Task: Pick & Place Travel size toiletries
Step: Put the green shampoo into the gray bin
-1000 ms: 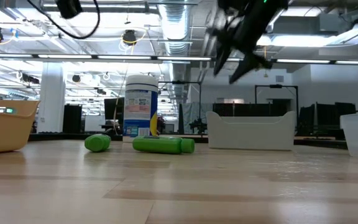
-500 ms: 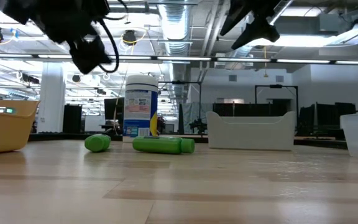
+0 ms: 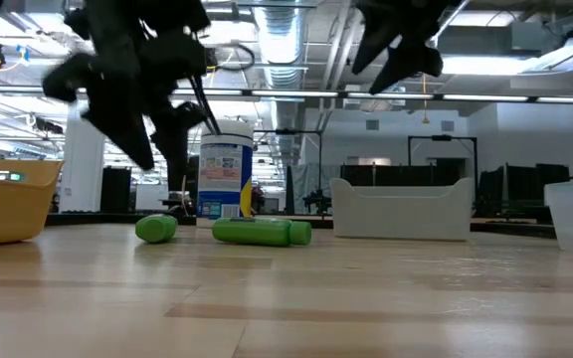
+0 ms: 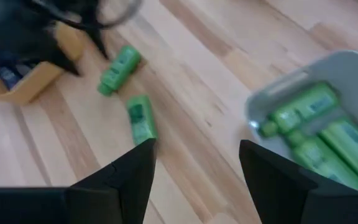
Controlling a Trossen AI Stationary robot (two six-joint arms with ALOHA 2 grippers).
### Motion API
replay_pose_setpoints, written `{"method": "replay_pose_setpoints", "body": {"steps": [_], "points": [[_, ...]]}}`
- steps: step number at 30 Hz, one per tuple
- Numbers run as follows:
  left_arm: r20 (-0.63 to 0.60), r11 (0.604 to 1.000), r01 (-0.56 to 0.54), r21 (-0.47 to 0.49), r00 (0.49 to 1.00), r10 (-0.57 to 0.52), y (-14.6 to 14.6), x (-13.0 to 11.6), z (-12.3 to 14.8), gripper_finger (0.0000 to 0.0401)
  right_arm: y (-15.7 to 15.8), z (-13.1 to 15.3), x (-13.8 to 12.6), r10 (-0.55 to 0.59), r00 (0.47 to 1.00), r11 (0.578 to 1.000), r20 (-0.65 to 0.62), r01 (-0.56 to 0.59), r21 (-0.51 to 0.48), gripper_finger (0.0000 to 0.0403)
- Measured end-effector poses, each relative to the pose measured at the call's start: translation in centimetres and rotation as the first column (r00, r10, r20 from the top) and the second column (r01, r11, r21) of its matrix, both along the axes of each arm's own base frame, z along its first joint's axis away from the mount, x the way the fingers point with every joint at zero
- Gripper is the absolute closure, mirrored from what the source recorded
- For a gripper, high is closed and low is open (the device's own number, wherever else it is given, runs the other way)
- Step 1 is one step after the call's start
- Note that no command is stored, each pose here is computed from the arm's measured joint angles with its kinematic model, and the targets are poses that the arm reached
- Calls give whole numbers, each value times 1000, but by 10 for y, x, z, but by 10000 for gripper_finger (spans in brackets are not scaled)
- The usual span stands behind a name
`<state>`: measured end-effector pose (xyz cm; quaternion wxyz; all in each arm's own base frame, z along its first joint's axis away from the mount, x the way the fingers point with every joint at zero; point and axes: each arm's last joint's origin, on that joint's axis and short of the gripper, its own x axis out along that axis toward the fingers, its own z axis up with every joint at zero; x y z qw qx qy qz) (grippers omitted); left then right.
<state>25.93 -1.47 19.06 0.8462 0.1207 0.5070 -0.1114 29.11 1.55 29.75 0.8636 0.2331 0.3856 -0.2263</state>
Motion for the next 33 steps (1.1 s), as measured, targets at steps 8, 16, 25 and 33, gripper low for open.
{"method": "replay_pose_setpoints", "body": {"steps": [8, 16, 25, 33], "points": [[-97, 993, 39, 111, 995, -28, 12, 8, -25, 160, 9, -6, 3, 43, 999, 999, -28, -43, -12, 180], [-159, 968, 201, 149, 971, -177, 8, 11, -38, 160, 10, -6, 3, 47, 999, 999, -24, -47, -15, 184], [-216, 969, 206, 137, 961, -173, 8, 13, -53, 160, 9, -6, 3, 49, 999, 999, -24, -49, -19, 187], [-250, 991, 85, 99, 967, -58, 9, 15, -62, 160, 9, -6, 3, 49, 999, 999, -23, -49, -19, 192]]}}
